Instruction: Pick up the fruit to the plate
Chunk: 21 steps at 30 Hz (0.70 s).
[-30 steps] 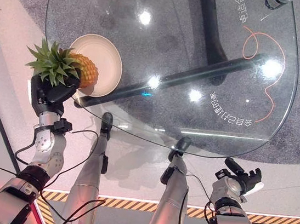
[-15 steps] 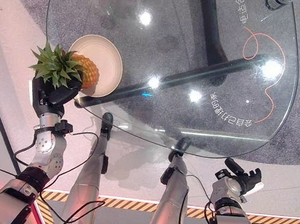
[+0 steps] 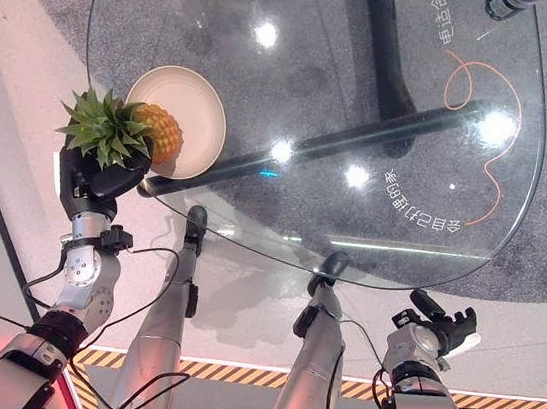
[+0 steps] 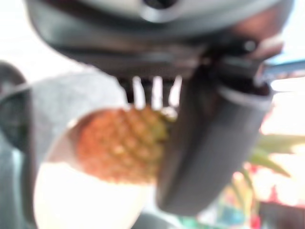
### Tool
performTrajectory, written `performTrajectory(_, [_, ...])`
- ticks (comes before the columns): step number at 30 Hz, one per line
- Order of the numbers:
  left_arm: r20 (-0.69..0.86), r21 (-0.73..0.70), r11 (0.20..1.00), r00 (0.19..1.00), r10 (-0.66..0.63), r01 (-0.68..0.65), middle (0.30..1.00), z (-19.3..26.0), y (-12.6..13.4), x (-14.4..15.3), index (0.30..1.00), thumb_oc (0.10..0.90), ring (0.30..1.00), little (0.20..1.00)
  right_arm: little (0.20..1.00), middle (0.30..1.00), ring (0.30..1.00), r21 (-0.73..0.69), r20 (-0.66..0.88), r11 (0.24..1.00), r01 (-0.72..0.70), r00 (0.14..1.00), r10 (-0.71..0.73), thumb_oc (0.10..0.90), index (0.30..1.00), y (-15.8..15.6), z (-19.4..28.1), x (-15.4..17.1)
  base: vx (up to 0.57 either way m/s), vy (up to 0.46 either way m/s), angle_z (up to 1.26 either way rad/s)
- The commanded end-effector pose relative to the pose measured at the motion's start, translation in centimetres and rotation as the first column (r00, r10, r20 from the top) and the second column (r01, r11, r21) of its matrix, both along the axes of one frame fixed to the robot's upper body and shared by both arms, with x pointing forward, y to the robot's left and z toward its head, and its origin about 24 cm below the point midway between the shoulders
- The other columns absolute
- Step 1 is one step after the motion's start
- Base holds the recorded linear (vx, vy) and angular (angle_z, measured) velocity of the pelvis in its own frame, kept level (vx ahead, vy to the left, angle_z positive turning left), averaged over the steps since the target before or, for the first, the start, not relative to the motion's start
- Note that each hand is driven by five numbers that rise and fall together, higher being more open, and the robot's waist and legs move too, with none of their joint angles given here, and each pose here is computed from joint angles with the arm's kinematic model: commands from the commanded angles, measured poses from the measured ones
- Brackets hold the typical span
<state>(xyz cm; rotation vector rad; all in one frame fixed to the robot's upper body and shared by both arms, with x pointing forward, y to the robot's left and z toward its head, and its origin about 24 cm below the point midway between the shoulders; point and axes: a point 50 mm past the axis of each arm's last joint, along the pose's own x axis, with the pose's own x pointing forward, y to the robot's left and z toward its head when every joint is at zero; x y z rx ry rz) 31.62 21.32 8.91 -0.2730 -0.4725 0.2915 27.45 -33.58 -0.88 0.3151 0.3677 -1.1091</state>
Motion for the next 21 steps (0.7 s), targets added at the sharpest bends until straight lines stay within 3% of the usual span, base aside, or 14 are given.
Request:
performTrajectory(1, [0.191,0.017,0.999,0.981,0.035,-0.039,0.900,3.39,0.63,-0.52,0.900,0.800,0.900,0.900,0.900,0.900,0.900,-0.069,0.026,0.992,0.103,0.995,-0.101,0.800,0.900,-3.24,0.68,-2.35,0.00,0.000,0.00])
performTrajectory(21, [0.224,0.258,0.960,0.973,0.051,-0.110,0.900,4.07,0.08,-0.91,0.900,0.800,0.900,0.900,0.900,0.900,0.900,-0.084,0.015,0.991,0.101,0.995,-0.100,0.800,0.900,-3.81,0.70,-2.84,0.01,0.003,0.04])
